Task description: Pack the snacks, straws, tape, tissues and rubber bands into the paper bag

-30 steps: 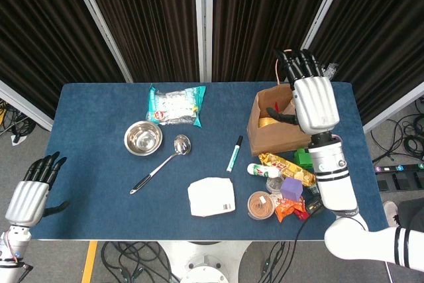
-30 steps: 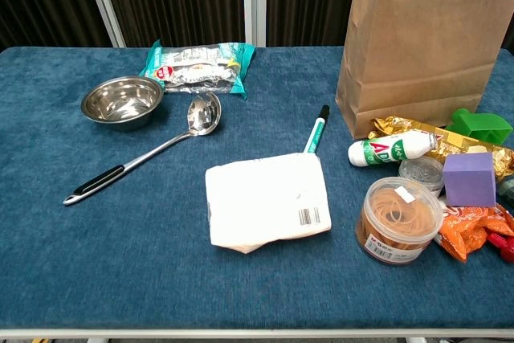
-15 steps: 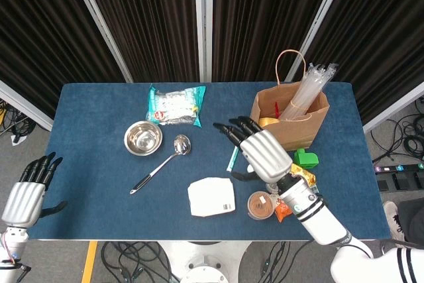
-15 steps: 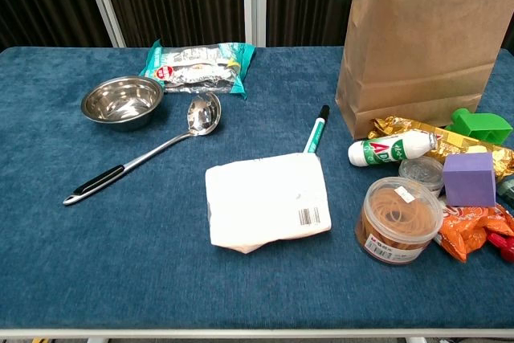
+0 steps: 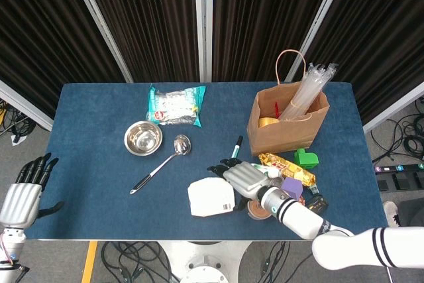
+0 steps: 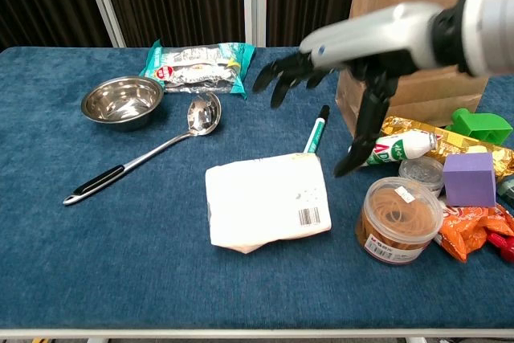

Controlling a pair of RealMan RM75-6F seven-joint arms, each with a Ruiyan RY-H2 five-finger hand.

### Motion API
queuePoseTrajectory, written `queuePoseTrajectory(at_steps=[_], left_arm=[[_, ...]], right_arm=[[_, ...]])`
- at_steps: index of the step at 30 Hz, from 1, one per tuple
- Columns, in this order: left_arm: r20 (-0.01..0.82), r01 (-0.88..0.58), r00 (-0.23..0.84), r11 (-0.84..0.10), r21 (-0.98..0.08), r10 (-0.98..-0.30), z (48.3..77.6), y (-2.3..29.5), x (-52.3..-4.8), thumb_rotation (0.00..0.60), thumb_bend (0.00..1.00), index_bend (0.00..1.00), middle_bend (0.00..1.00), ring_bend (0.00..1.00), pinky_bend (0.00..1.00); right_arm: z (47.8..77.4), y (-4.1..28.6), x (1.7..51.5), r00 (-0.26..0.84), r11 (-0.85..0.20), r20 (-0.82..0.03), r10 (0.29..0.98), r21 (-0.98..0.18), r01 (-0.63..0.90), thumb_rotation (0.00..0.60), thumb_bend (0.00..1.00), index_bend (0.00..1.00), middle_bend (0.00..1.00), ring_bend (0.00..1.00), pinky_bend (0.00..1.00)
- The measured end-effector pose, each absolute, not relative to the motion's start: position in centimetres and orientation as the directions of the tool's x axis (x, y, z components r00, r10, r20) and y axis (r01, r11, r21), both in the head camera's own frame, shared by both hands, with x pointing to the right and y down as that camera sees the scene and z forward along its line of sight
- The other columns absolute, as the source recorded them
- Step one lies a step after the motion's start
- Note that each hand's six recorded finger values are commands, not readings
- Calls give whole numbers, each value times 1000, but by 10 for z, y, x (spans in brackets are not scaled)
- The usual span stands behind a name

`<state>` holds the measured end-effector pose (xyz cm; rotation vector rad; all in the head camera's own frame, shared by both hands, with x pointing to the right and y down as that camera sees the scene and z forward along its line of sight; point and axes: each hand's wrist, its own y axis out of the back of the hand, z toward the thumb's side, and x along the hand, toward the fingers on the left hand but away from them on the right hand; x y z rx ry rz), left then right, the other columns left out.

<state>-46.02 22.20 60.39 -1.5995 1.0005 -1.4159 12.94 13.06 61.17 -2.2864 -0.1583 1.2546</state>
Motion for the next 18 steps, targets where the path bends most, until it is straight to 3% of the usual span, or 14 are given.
queuePoseTrajectory(at_steps=[8,18], left_arm=[[409,-73,79,-414,-907,-909,607,226,-459,600,156,66,51,0,123],[414,-69,81,-420,-905,-906,609,228,-460,600,156,66,51,0,123]], right_arm=[[647,150,111,522,-890,-813,260,-411,-196,600,0,1,40,0,0],[681,163,104,468,-882,-838,281,-418,-219,600,0,0,21,0,0]])
